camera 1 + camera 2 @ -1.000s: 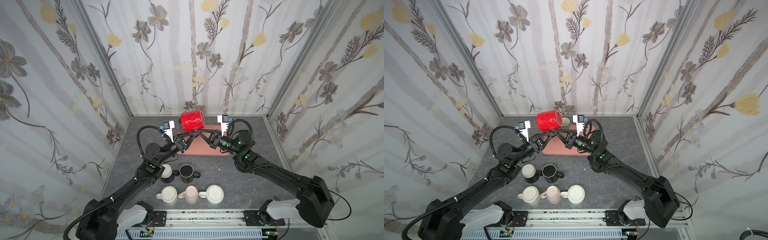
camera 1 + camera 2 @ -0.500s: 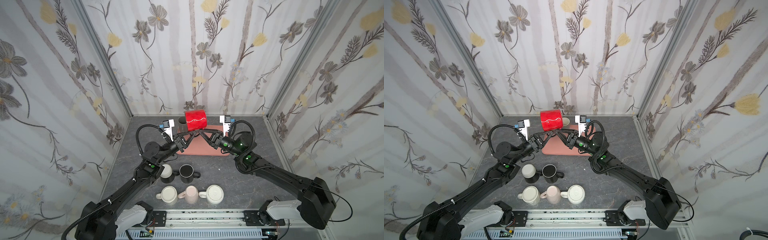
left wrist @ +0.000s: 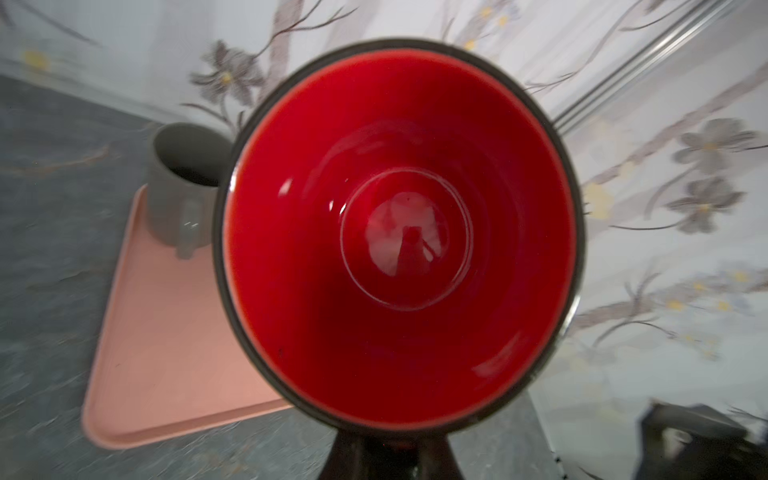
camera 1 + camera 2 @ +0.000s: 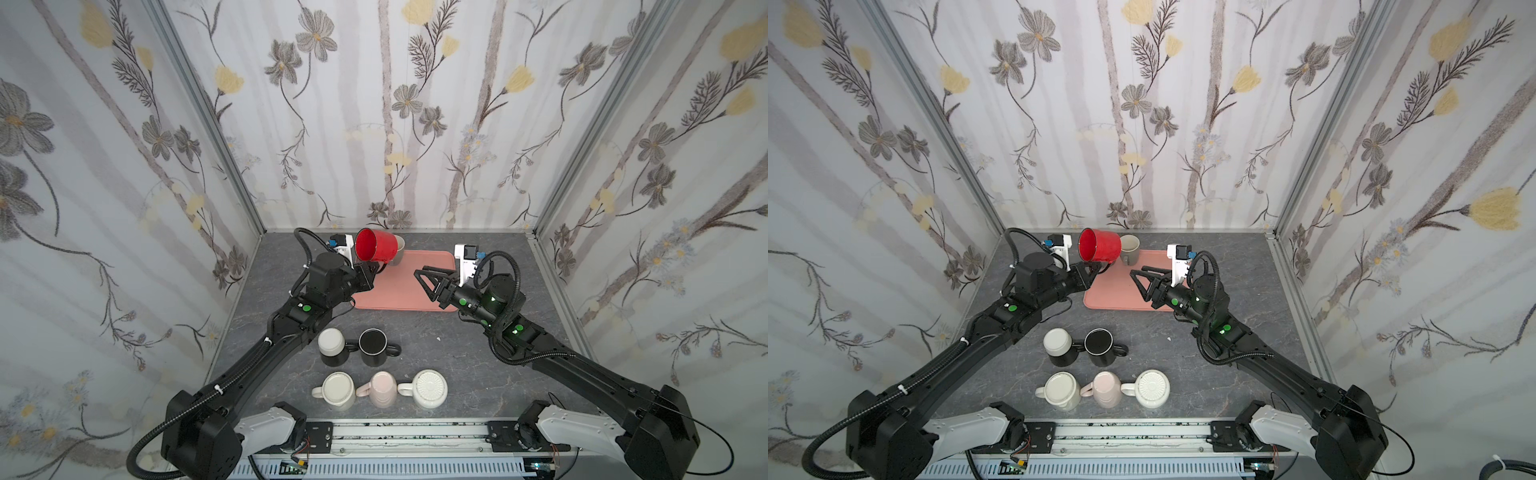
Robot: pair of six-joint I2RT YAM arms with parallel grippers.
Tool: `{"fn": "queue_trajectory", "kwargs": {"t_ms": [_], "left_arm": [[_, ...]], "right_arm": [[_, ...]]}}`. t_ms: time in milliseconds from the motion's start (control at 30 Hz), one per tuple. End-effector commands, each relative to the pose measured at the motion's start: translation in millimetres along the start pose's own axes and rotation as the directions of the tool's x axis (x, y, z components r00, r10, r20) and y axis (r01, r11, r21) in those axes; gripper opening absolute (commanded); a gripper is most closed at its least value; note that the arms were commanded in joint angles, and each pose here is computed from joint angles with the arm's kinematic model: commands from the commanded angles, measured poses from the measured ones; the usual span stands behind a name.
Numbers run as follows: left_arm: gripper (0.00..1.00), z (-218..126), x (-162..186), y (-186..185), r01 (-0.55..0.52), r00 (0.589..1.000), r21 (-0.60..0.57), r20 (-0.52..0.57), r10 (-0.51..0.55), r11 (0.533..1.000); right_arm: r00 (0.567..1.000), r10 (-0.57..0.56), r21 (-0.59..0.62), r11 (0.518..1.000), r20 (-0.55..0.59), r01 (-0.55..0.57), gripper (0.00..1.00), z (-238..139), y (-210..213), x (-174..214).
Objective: Turn the mug right side up
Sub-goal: 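Set the red mug upright on the tray with the left gripper while the right withdraws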
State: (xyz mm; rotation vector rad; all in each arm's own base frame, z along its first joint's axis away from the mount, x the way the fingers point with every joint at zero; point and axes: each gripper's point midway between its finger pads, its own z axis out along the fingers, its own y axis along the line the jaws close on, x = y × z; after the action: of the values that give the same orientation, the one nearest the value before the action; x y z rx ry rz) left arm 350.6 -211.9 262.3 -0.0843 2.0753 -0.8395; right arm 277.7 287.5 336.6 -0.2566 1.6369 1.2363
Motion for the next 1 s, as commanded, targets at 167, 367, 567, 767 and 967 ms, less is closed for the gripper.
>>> {"fn": "queue_trajectory", "kwargs": {"t_ms": [167,367,567,767,967], "left_arm": [[0.0,34,55,94,-0.138,0.973,-0.395,-0.224,0.05,0.908],[0.0,60,65,114,-0.174,0.964,-0.458,-0.26,0.056,0.872],[0.0,80,66,133,-0.228,0.957,-0.529,-0.277,0.088,0.817],[0.0,93,78,143,-0.282,0.942,-0.557,-0.317,0.115,0.781],[0.0,94,86,142,-0.296,0.932,-0.554,-0.347,0.108,0.778]], "right_arm": [[1.0,-0.017,0.082,0.997,-0.001,0.017,0.55,-6,-17,3],[1.0,-0.025,0.097,0.995,0.003,0.025,0.56,-8,-21,0],[1.0,-0.015,0.124,0.992,-0.024,0.018,0.56,-13,-33,14],[1.0,-0.013,0.147,0.989,-0.019,0.015,0.57,-19,-40,13],[1.0,-0.016,0.153,0.988,-0.013,0.017,0.58,-21,-42,9]]}}
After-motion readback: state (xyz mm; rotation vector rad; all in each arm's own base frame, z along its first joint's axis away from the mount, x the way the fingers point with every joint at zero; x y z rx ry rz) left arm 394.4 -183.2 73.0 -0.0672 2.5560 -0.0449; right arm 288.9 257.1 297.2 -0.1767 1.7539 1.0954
